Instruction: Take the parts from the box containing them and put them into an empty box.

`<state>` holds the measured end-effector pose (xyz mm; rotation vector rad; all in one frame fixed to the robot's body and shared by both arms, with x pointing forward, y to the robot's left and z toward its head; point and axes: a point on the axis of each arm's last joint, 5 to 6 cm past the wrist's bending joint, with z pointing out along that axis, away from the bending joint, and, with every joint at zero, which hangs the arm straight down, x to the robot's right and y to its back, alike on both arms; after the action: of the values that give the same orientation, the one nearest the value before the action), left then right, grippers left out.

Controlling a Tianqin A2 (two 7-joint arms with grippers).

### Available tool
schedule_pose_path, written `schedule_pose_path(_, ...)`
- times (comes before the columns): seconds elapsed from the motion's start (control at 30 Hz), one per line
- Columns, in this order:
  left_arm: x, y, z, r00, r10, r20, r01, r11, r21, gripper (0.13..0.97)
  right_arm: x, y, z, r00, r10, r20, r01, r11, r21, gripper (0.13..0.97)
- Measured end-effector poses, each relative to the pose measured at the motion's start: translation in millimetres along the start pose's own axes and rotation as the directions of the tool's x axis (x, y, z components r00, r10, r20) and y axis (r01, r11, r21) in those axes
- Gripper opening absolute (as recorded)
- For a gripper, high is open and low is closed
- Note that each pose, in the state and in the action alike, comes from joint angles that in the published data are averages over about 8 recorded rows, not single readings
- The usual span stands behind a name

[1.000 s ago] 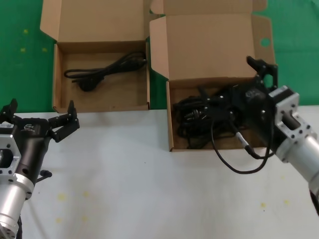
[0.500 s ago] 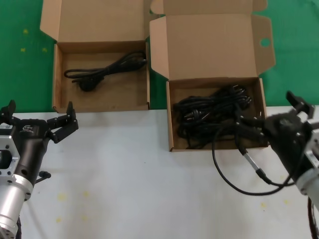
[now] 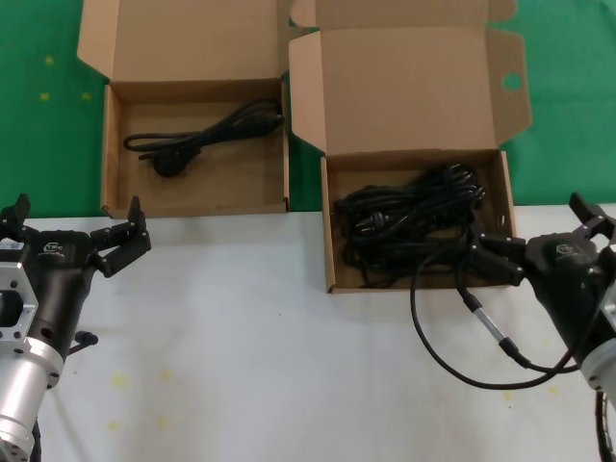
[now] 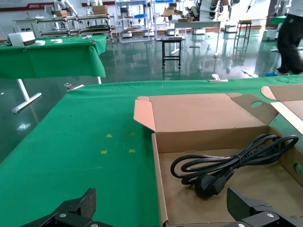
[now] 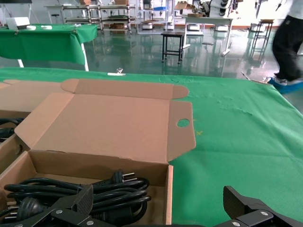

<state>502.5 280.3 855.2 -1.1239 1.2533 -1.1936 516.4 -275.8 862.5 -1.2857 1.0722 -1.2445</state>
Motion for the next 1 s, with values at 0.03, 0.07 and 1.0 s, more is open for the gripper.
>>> schedule_pose_path(0.03,0.0,0.0,0.0,1.0,0.0,0.0,0.0,1.0,0.0,0.966,0.0,0.0,0.0,1.0,0.0,0.0,0.0,1.0,0.0,0.966)
schedule_pose_path(0.07,0.0,0.0,0.0,1.0,0.0,0.0,0.0,1.0,0.0,0.966,0.0,0.0,0.0,1.0,0.0,0.0,0.0,1.0,0.0,0.966)
schedule_pose_path(1.0,0.0,0.0,0.0,1.0,0.0,0.0,0.0,1.0,0.0,0.966,0.0,0.0,0.0,1.0,0.0,0.0,0.0,1.0,0.0,0.966)
